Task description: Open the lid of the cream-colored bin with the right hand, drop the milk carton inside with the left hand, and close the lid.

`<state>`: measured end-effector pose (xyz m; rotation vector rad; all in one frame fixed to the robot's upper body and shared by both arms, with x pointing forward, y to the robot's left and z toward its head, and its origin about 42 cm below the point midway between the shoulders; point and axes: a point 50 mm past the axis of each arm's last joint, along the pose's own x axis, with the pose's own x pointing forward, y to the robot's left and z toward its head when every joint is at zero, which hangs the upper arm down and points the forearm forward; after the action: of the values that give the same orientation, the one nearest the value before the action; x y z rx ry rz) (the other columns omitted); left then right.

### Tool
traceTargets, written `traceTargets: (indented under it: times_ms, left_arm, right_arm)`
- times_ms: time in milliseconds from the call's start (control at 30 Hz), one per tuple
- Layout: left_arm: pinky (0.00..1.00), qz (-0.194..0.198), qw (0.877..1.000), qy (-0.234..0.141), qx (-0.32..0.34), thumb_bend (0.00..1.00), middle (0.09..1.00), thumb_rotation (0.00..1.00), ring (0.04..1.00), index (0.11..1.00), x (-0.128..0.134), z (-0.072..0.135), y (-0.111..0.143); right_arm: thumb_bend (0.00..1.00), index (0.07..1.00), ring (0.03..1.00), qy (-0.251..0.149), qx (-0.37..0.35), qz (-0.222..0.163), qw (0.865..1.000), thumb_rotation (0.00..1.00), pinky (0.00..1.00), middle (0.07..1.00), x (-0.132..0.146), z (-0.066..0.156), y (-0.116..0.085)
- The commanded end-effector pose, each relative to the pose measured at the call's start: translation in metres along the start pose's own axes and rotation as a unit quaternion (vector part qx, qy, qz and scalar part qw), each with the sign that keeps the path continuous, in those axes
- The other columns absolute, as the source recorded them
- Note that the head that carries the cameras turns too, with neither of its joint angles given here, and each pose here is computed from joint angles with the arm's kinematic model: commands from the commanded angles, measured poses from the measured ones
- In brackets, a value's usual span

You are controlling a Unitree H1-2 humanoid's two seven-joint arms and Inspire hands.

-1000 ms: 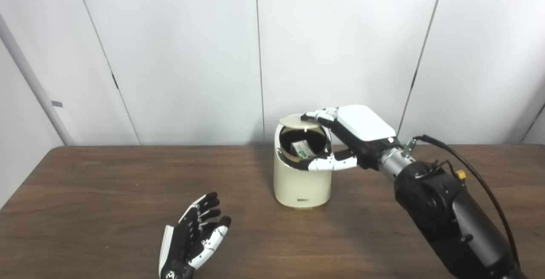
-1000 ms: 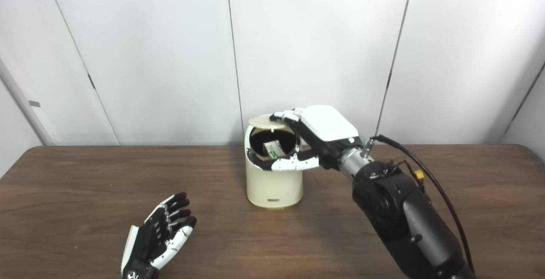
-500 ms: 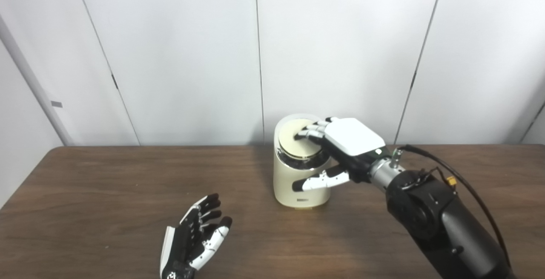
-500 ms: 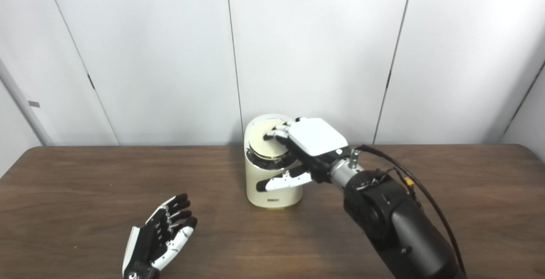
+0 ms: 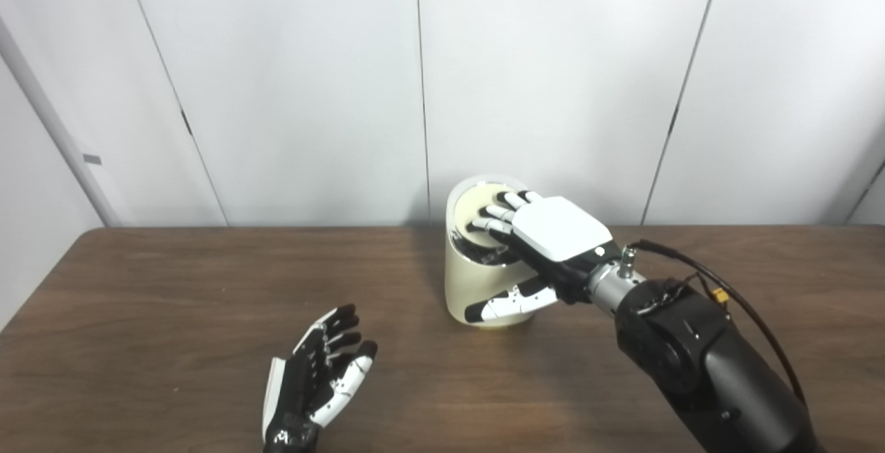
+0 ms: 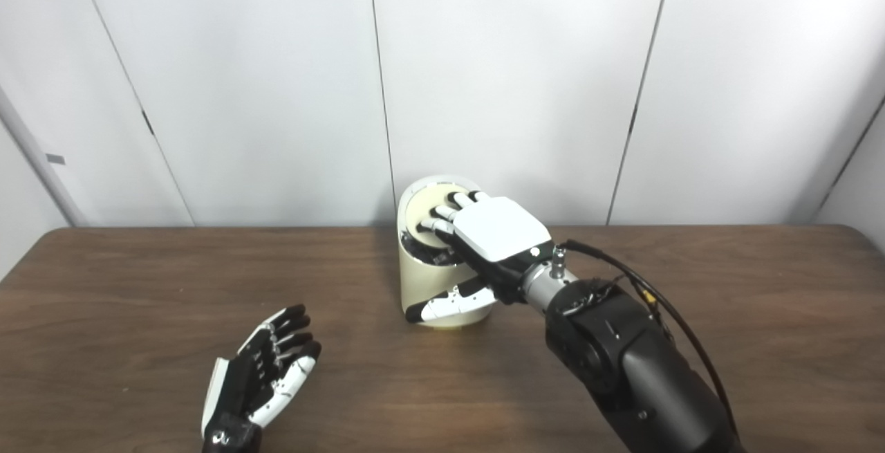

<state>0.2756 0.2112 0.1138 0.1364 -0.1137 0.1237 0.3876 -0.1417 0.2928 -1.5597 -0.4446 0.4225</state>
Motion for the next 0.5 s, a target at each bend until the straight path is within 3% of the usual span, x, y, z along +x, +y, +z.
traceTargets:
  times_ms: [0, 467]
  left_arm:
    - [0.68, 0.001, 1.000, 0.010, -0.008, 0.56, 0.807, 0.40, 0.759, 0.835, -0.0091, -0.0042, -0.0043]
    - [0.65, 0.000, 1.000, 0.005, -0.005, 0.56, 0.799, 0.40, 0.747, 0.831, -0.0090, -0.0021, -0.0035]
  right_arm:
    - [0.63, 0.847, 1.000, -0.010, -0.011, -0.001, 1.000, 0.90, 1.00, 0.957, -0.0021, 0.0015, -0.0050]
    - [0.67, 0.837, 1.000, 0.011, -0.016, 0.018, 1.000, 0.94, 1.00, 0.994, -0.0091, -0.0070, 0.0006]
